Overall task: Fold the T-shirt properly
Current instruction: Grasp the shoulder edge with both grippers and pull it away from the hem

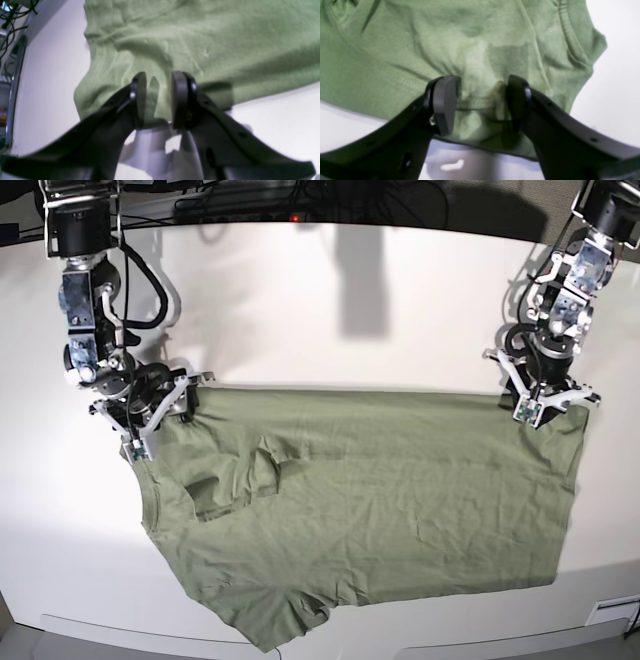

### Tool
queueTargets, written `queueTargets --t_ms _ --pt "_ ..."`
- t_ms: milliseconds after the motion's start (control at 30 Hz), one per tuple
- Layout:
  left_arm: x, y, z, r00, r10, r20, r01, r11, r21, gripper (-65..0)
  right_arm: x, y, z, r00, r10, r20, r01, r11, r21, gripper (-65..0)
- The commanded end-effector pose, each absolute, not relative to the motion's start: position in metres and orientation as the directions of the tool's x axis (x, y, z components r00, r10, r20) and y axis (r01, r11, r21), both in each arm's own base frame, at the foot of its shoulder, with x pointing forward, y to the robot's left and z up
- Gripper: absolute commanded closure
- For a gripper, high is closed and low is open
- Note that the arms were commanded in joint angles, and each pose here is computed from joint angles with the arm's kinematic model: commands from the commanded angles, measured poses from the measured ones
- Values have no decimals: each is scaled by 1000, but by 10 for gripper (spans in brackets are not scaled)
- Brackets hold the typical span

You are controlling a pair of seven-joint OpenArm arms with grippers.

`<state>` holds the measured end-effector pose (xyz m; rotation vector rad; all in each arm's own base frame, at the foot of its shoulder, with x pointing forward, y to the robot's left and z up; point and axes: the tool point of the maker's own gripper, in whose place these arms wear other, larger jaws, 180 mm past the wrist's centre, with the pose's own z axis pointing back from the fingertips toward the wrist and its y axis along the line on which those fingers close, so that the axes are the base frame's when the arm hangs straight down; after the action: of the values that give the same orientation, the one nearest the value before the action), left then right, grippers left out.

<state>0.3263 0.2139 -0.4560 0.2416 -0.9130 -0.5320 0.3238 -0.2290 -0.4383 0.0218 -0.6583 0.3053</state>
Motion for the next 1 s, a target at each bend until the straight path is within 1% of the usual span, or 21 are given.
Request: queueTargets --t_ms 0,167,267,500,600,767,900,967 --pt "314 223 -469 566 -544 620 370 839 398 -172 323 -243 -435 756 304 580 -288 950 -122 -329" --pt "319 197 -457 575 -479 663 391 873 291 -168 324 -243 -433 752 308 583 -292 948 -125 -329" --pt "328 189 -450 596 -462 656 411 878 245 -159 324 -243 -432 750 310 584 -293 948 -126 -329" --pt "358 181 -428 707 -333 624 363 928 84 -159 323 -242 -433 753 311 580 -295 947 -125 -329" --pt "359 184 -427 734 -335 591 361 929 78 -159 323 -242 -433 753 311 580 -295 947 -125 -329" --pt "337 203 -441 787 -355 504 358 929 94 -159 319 -242 -435 757 321 570 -308 943 -123 -329" --pt "317 225 -451 814 -368 450 354 928 117 -159 301 -242 -443 768 354 534 -347 930 -117 -328" --pt "306 233 -457 826 -371 423 354 927 122 -159 289 -242 -444 768 371 523 -363 924 -123 -309"
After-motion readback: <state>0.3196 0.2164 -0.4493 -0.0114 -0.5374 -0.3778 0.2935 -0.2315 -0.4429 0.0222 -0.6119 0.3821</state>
